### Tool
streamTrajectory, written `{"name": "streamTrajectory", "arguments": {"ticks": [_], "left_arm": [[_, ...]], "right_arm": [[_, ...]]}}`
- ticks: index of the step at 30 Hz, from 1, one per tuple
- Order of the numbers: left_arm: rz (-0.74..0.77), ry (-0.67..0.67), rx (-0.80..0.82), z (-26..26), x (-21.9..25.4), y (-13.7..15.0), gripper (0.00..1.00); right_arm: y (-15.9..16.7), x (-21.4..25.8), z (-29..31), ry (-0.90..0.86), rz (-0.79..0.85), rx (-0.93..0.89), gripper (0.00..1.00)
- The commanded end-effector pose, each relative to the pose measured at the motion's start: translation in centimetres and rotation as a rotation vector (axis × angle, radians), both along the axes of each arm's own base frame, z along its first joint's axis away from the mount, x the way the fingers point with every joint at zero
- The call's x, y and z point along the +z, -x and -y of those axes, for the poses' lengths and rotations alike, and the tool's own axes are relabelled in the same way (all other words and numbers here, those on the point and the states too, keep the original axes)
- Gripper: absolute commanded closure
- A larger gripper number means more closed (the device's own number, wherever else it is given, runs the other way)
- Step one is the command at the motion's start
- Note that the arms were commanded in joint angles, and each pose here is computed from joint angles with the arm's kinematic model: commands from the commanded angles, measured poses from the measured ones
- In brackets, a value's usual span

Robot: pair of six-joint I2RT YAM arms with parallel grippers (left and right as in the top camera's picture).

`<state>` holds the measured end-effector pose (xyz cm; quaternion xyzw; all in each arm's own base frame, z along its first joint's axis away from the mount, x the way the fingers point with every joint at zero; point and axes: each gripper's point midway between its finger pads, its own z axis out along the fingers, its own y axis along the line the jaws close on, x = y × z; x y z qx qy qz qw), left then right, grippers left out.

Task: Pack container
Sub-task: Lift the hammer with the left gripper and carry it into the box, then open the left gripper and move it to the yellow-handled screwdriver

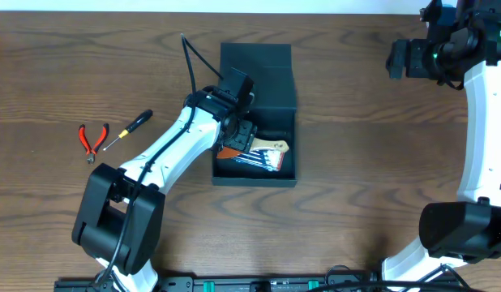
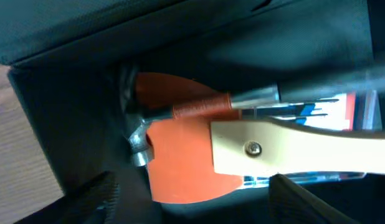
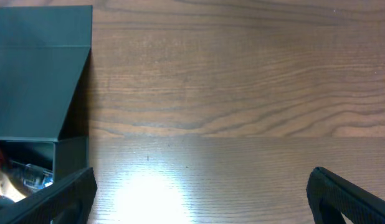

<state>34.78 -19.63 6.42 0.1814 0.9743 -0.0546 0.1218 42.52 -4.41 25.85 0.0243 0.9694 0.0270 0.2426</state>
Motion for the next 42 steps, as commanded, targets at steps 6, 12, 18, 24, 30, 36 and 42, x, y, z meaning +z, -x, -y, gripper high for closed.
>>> {"name": "streamTrajectory", "arguments": {"ticks": [6,12,18,24,30,36,42], "left_arm": [[0.004,-0.025,0.006,-0.5,0.0,-0.4,0.23],[0.018,-0.018,0.006,-0.7,1.3,-0.1,0.23],[0.133,-0.067,0.059,-3.1,7.3,0.3,0.1],[0.338,-0.126,0.283,-10.0,15.2,1.0,0.02],[0.364,0.009,0.818,-18.5,17.3,0.7,0.01],[0.334,0.151,1.35,-23.6,14.7,-1.5,0.01],[0.269,0.154,1.235,-22.6,10.0,-6.1,0.01]], "right_arm": [[0.1,-0.4,0.3,0.016,-0.012,0.013,0.01],[0.1,-0.4,0.3,0.018,-0.012,0.015,0.01],[0.1,-0.4,0.3,0.018,-0.011,0.015,0.01],[-0.1,-0.3,0.3,0.018,-0.003,0.015,0.01],[-0.2,-0.3,0.3,0.019,0.0,0.015,0.01],[-0.2,-0.3,0.3,0.018,0.0,0.015,0.01],[-0.2,-0.3,0.3,0.018,-0.001,0.014,0.01]]}}
